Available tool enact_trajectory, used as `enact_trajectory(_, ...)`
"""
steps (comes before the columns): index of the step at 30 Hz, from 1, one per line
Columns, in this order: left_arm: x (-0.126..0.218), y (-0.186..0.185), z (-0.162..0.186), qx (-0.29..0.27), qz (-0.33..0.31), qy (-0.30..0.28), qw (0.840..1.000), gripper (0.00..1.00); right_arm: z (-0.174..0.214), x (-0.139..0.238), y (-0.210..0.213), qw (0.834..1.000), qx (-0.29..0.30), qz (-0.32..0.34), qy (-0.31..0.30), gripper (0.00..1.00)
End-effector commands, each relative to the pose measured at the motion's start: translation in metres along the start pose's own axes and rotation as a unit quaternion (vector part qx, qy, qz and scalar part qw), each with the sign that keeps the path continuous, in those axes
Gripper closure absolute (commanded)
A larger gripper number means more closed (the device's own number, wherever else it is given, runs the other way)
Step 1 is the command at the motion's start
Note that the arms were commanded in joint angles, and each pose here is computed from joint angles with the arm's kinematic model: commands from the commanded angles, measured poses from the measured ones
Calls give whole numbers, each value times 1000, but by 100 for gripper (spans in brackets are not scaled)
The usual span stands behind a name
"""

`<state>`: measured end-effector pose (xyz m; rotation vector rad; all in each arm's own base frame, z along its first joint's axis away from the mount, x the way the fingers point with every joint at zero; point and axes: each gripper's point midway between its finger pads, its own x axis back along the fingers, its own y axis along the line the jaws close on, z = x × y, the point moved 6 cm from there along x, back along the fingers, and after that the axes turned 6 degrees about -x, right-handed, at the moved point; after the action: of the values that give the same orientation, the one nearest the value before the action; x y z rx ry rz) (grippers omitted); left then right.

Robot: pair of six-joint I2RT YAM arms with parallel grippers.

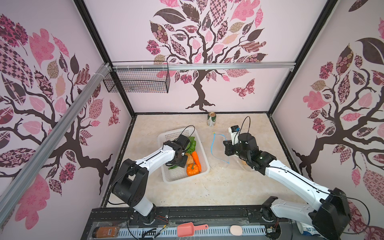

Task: Place the food in the zip-top bag and seal the zipper
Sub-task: 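Grasp the green pepper with the left gripper and lift it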

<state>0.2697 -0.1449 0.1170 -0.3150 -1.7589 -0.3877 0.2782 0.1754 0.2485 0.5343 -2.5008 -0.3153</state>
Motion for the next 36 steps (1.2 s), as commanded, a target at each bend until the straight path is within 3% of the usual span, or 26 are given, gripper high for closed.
enact_trajectory(1, -12, 1, 2, -7, -13, 14, 1000, 43, -1, 6, 0, 1000, 5, 3, -7, 100)
enact_trajectory(14, -37, -5, 15, 7, 0, 65, 998, 43, 0, 0, -4, 1000, 14, 14, -8, 100)
enact_trajectory(21, -31, -11, 21, 43, 26, 70, 996, 69, 2, -4, -5, 1000, 12, 13, -2, 100)
enact_trajectory(28, -31, -14, 23, 68, 37, 72, 994, 82, 2, -3, -5, 1000, 9, 9, -2, 100)
enact_trajectory(31, -32, -14, 25, 75, 36, 75, 994, 82, 1, -1, -5, 1000, 8, 9, -5, 100)
enact_trajectory(36, -36, -13, 29, 81, 27, 81, 993, 64, 1, -1, -5, 1000, 9, 9, -5, 100)
